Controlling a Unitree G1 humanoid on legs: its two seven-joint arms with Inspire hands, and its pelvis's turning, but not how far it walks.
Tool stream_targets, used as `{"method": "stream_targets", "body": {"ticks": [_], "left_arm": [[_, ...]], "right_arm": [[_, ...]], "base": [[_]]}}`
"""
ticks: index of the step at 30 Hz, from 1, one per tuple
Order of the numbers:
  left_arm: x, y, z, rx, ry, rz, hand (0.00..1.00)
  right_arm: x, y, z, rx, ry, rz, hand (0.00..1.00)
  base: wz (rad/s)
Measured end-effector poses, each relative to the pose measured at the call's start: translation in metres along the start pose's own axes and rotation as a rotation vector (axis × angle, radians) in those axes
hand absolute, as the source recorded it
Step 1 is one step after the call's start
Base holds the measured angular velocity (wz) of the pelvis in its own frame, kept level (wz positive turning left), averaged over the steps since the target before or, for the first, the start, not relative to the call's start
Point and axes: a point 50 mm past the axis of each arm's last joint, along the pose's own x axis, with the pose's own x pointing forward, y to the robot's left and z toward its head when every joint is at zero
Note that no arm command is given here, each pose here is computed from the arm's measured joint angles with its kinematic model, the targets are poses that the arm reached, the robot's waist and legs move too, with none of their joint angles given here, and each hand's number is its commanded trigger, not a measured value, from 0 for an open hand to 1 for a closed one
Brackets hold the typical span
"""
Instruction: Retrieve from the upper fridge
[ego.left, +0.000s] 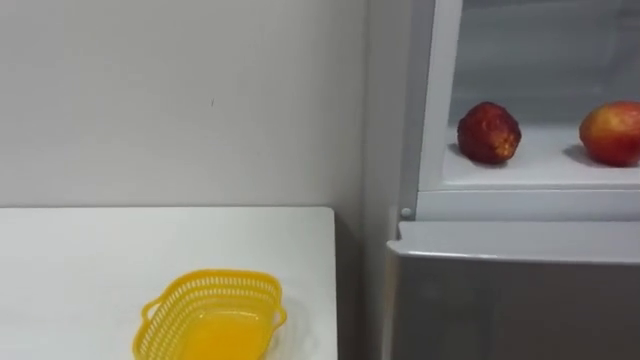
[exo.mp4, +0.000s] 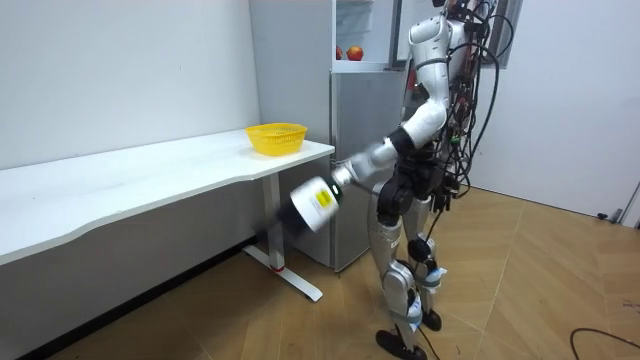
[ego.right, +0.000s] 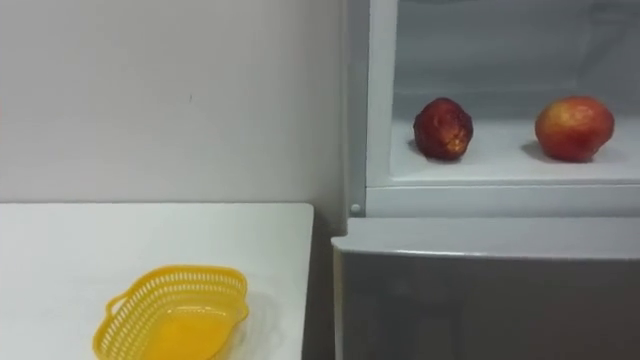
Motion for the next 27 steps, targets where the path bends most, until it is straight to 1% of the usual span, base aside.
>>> {"method": "stream_targets", "body": {"ticks": [3,4,6,7,8,9,11,12,14,17,19,24,27], "left_arm": [[-0.006,-0.008,-0.038,0.205,0.126,-0.1,0.0],[-0.007,-0.009,-0.043,0.229,0.144,-0.112,0.0],[-0.012,-0.014,-0.057,0.354,0.182,-0.172,0.0],[-0.013,-0.016,-0.059,0.393,0.184,-0.193,0.0],[-0.015,-0.021,-0.059,0.466,0.173,-0.232,0.0],[-0.016,-0.024,-0.059,0.5,0.167,-0.252,0.0],[-0.018,-0.038,-0.056,0.608,0.136,-0.33,0.0],[-0.018,-0.043,-0.054,0.624,0.125,-0.348,0.0],[-0.017,-0.057,-0.042,0.651,0.081,-0.402,0.0],[-0.018,-0.07,-0.033,0.657,0.054,-0.451,0.0],[-0.018,-0.075,-0.03,0.665,0.048,-0.474,0.0],[-0.017,-0.075,-0.029,0.633,0.069,-0.48,0.0],[-0.017,-0.072,-0.032,0.632,0.091,-0.482,0.0]], "right_arm": [[0.001,0.002,0.005,-0.005,-0.005,0.015,0.0],[0.001,0.003,0.006,-0.007,-0.004,0.021,0.0],[0.001,0.003,0.013,-0.029,-0.015,0.023,0.0],[0.001,0.003,0.014,-0.041,-0.015,0.024,0.0],[0.001,0.004,0.017,-0.057,-0.019,0.028,0.0],[0.001,0.005,0.017,-0.064,-0.019,0.031,0.0],[0.001,0.008,0.019,-0.085,-0.023,0.037,0.0],[0.001,0.009,0.019,-0.083,-0.024,0.039,0.0],[0.001,0.012,0.023,-0.081,-0.027,0.05,0.0],[0.001,0.017,0.021,-0.116,-0.01,0.074,0.0],[0.001,0.019,0.021,-0.117,-0.001,0.081,0.0],[0.001,0.025,0.015,-0.052,0.022,0.076,0.0],[0.001,0.022,0.016,-0.013,0.016,0.027,0.0]], "base": [[0.02],[-0.04],[0.0],[0.0],[0.04],[0.06],[-0.06],[-0.11],[-0.09],[-0.1],[-0.14],[-0.08],[-0.06]]}}
